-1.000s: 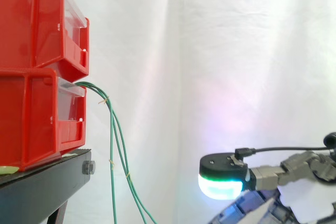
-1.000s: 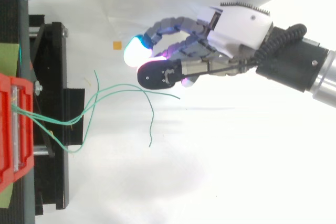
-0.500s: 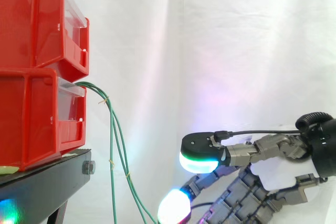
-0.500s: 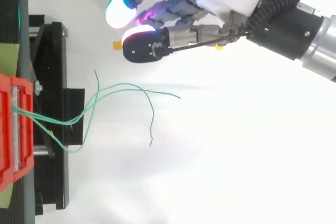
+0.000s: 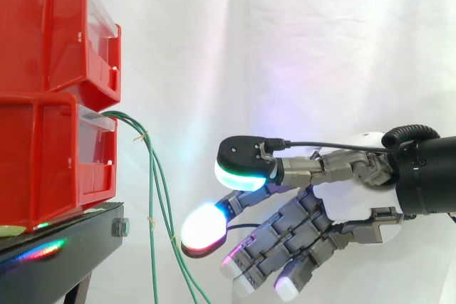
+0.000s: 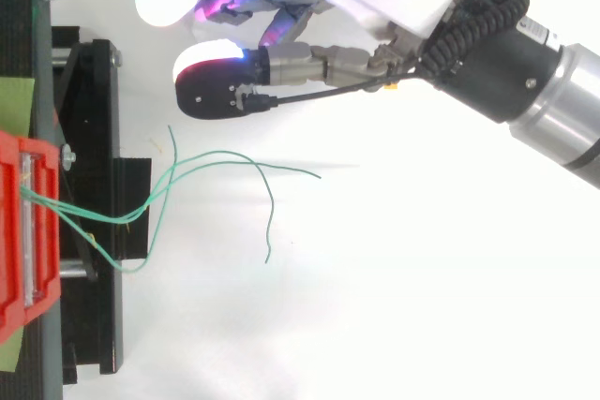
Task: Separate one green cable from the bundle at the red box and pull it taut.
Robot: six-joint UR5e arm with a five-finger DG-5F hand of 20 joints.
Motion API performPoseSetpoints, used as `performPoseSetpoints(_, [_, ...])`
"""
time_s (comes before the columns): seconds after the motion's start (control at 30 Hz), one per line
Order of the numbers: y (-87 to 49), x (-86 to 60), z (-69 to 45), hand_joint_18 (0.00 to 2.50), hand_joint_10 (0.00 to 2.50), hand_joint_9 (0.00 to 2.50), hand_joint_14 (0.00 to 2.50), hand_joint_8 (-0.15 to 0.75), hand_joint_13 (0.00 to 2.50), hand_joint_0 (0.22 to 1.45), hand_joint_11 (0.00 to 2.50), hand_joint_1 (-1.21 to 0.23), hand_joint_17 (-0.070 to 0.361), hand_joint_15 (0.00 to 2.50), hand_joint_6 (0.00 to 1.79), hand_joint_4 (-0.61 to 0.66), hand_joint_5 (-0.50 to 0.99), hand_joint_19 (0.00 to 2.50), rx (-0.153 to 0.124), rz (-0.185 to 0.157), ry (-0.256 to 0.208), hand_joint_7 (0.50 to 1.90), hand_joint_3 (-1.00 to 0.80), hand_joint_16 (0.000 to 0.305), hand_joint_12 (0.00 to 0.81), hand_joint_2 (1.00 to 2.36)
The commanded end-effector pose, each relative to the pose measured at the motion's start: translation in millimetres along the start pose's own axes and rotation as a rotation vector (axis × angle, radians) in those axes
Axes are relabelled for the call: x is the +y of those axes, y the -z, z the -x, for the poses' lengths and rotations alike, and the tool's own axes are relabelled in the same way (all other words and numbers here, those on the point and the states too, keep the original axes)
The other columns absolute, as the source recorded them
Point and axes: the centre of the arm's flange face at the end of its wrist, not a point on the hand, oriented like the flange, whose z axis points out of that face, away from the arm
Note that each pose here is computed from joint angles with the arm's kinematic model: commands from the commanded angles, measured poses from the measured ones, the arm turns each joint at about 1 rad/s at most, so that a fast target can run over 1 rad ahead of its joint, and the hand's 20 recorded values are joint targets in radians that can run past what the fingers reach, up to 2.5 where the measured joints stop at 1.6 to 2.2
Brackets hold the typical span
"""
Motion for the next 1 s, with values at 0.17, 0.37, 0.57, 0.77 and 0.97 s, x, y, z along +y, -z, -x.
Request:
performPoseSetpoints(0.17, [36.8, 26.5, -62.7, 0.89, 0.01, 0.68, 0.01, 0.362, 0.61, 0.42, 0.28, -0.61, 0.221, 0.36, 0.50, 0.09, -0.23, 0.49, -0.079, 0.005, -0.127, 0.68, -0.50, 0.098, 0.440, 1.00])
performPoseSetpoints(0.37, [47.2, 30.9, -77.2, 0.93, 0.01, 0.68, 0.01, 0.361, 0.61, 0.41, 0.28, -0.60, 0.222, 0.37, 0.50, 0.09, -0.24, 0.48, -0.094, 0.004, -0.185, 0.68, -0.50, 0.099, 0.445, 1.00])
performPoseSetpoints(0.57, [50.3, 32.0, -85.0, 0.93, 0.01, 0.67, 0.01, 0.360, 0.61, 0.41, 0.28, -0.60, 0.222, 0.36, 0.50, 0.09, -0.24, 0.48, -0.085, 0.010, -0.209, 0.68, -0.50, 0.099, 0.443, 1.00])
performPoseSetpoints(0.77, [52.3, 35.9, -93.4, 0.92, 0.01, 0.67, 0.01, 0.360, 0.61, 0.41, 0.28, -0.60, 0.221, 0.36, 0.50, 0.09, -0.24, 0.48, -0.078, 0.029, -0.219, 0.68, -0.50, 0.098, 0.442, 1.00])
performPoseSetpoints(0.97, [57.5, 41.3, -104.2, 0.92, 0.01, 0.67, 0.01, 0.358, 0.61, 0.40, 0.28, -0.60, 0.220, 0.36, 0.50, 0.09, -0.24, 0.48, -0.067, 0.045, -0.229, 0.68, -0.50, 0.098, 0.438, 1.00])
